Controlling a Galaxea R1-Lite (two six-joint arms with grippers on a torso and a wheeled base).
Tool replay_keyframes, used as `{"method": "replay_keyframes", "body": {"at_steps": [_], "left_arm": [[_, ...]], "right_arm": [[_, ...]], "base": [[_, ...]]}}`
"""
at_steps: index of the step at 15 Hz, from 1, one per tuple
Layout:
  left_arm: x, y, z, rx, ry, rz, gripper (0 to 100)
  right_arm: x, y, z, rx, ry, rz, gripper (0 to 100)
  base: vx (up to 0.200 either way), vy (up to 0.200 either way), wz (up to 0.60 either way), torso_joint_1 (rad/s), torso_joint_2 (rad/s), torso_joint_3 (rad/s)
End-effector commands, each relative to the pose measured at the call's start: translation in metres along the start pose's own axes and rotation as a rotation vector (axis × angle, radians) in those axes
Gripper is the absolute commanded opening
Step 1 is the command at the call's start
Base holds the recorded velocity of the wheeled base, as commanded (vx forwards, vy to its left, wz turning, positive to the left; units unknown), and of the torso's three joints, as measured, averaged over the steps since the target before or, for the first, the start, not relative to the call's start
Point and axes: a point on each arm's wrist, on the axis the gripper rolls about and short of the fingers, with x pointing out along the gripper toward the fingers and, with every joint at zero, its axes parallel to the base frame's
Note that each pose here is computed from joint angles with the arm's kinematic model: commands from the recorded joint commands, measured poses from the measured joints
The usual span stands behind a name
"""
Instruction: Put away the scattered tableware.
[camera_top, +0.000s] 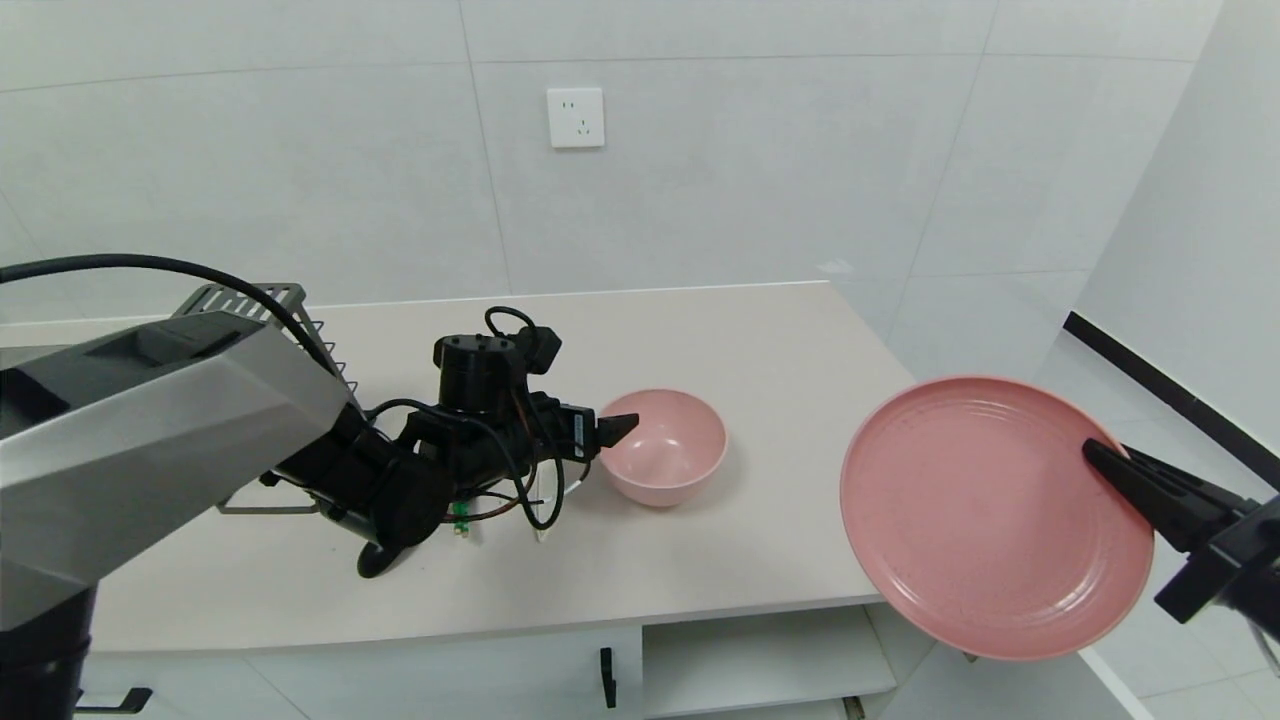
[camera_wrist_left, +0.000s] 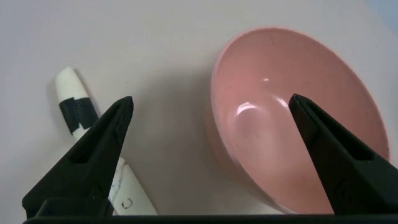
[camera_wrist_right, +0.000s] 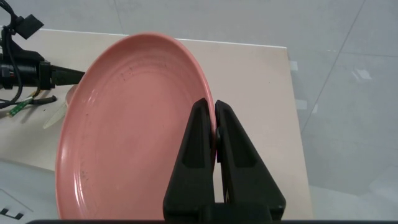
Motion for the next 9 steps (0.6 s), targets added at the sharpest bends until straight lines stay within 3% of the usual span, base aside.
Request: {"method": "replay_keyframes", "body": {"at_steps": [1, 9], "left_arm": [[0.0073, -0.0019, -0.0082, 0.0, 0.021, -0.008, 100], [0.014, -0.0035, -0.0131, 0.001, 0.029, -0.015, 100]], "right_arm": [[0.0006, 0.0, -0.0005, 0.0, 0.003, 0.001, 0], [0.001, 0.0001, -0.002, 0.003, 0.017, 0.002, 0]], "base": [[0.0, 0.0, 0.0, 0.0, 0.0, 0.0], [0.0, 0.0, 0.0, 0.0, 0.0, 0.0]]}}
